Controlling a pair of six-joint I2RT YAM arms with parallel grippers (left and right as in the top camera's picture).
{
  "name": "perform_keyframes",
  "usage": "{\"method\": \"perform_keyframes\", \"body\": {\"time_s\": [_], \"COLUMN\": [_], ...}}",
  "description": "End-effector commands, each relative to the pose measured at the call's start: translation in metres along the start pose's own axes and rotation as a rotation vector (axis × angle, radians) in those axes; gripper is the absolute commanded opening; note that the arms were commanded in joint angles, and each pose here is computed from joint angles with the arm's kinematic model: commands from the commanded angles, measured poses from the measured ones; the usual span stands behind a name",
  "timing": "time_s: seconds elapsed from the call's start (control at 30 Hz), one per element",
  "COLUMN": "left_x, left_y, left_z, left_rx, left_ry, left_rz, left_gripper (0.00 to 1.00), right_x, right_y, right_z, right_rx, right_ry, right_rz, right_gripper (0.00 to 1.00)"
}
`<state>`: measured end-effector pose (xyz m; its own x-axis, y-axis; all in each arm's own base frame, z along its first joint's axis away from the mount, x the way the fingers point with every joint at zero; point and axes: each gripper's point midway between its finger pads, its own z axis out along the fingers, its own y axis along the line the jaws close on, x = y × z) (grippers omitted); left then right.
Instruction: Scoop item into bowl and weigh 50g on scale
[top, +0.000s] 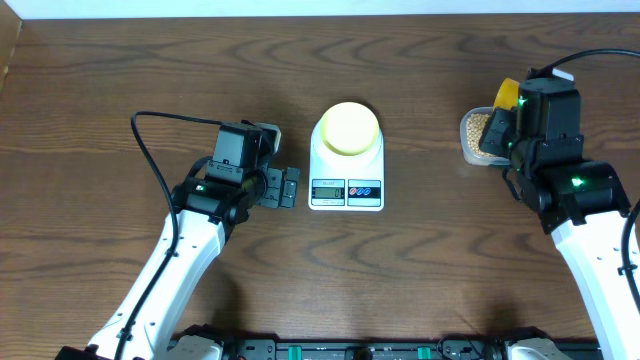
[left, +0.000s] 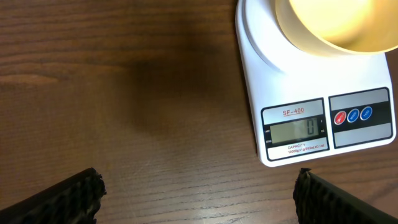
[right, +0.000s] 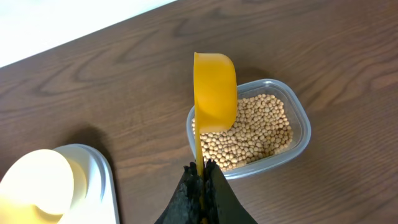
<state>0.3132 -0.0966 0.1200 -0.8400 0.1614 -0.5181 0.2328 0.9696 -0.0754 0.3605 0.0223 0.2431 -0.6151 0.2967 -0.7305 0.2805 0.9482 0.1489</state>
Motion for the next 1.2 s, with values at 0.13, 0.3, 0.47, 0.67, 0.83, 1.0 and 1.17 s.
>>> {"method": "perform_keyframes", "body": {"time_s": [0.13,0.3,0.47,0.67,0.83,1.0,1.17], "left_x": [0.003,0.003,0.003,0.003,0.003,0.003,0.003], "left_y": [0.003,0.003,0.003,0.003,0.003,0.003,0.003], "left_z": [0.001,0.001,0.001,0.001,0.001,0.001,0.001], "left_rx": [-0.008,-0.008,-0.008,-0.008,-0.008,-0.008,-0.008], "left_ry": [0.006,0.006,0.006,0.006,0.006,0.006,0.006], "left_rz": [-0.010,-0.010,-0.010,-0.010,-0.010,-0.010,-0.010], "left_gripper": [0.99,0.99,1.00,1.00,1.00,1.00,1.00], "right_x": [-0.010,-0.019,-0.023,-0.022,-0.027,-0.030,-0.033], "right_y": [-0.003,-0.007,-0.018,-0.018,-0.019,-0.021,-0.020], "right_z": [-0.002,-0.002,-0.001,-0.001,-0.001,-0.001,-0.001], "right_rx": [0.014,0.019,0.046,0.048,0.046,0.048,0.043], "right_ry": [-0.035,-0.064,-0.076,-0.072,-0.089,-0.097,-0.110], "right_rz": [0.042,0.061,0.080,0.079,0.087,0.094,0.097], "right_gripper": [0.01,0.01,0.01,0.01,0.01,0.01,0.01]}}
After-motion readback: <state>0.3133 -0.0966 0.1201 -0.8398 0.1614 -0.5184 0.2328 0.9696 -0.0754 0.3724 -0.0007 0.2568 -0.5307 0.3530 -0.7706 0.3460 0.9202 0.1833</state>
